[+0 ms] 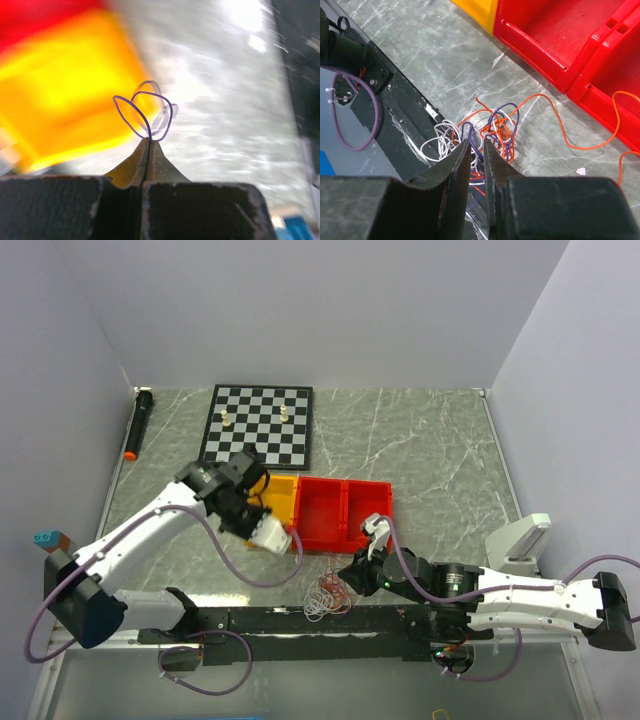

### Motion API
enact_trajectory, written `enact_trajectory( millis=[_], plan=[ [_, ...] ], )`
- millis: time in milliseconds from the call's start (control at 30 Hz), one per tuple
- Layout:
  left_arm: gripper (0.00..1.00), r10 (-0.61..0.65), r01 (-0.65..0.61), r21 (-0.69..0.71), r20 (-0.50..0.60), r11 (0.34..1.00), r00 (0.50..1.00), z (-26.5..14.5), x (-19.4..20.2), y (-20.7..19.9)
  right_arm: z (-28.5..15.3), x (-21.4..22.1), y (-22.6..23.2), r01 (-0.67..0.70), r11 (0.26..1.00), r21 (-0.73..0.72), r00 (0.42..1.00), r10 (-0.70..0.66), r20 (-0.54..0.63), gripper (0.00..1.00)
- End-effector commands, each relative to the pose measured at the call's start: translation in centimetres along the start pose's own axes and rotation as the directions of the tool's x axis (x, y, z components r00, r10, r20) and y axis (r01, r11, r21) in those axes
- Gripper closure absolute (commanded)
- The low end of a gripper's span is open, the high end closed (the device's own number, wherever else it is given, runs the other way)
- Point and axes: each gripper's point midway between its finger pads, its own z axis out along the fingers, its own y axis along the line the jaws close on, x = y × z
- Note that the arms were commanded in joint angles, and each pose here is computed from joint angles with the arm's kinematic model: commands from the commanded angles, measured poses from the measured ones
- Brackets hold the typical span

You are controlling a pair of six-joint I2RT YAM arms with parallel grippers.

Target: Untangle the cables

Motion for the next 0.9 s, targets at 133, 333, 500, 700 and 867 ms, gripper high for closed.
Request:
enact_trajectory(
  millis=[133, 333, 500, 700, 867],
  plan=[
    [0.99, -0.187, 0.232, -0.235, 0.198, 0.944, 0.962, -5.5, -4.4, 6.5, -0.5, -1.9, 0.6, -0.034, 0.999, -0.013, 0.997, 0.035, 0.063, 0.77],
    [0.99, -0.288, 0.358, -0.401, 0.224, 0.843, 0.931, -3.7, -2.9, 11.7, -0.6, -2.0, 0.6, -0.048, 0.999, -0.018, 0.996, 0.049, 0.073, 0.77],
    [0.99, -0.378, 0.461, -0.472, 0.264, 0.752, 0.887, -3.6, -1.8, 15.4, -0.8, -1.9, 0.5, -0.065, 0.998, -0.018, 0.995, 0.066, 0.073, 0.78],
    [0.34, -0.416, 0.485, -0.450, 0.249, 0.750, 0.875, -2.7, -1.0, 15.1, -0.8, -1.6, 0.2, -0.073, 0.997, -0.015, 0.995, 0.074, 0.073, 0.78],
    [0.03, -0.354, 0.465, -0.394, 0.323, 0.793, 0.878, -4.8, -3.4, 13.1, -0.7, -1.7, 0.4, -0.065, 0.998, -0.020, 0.995, 0.066, 0.069, 0.78]
  ],
)
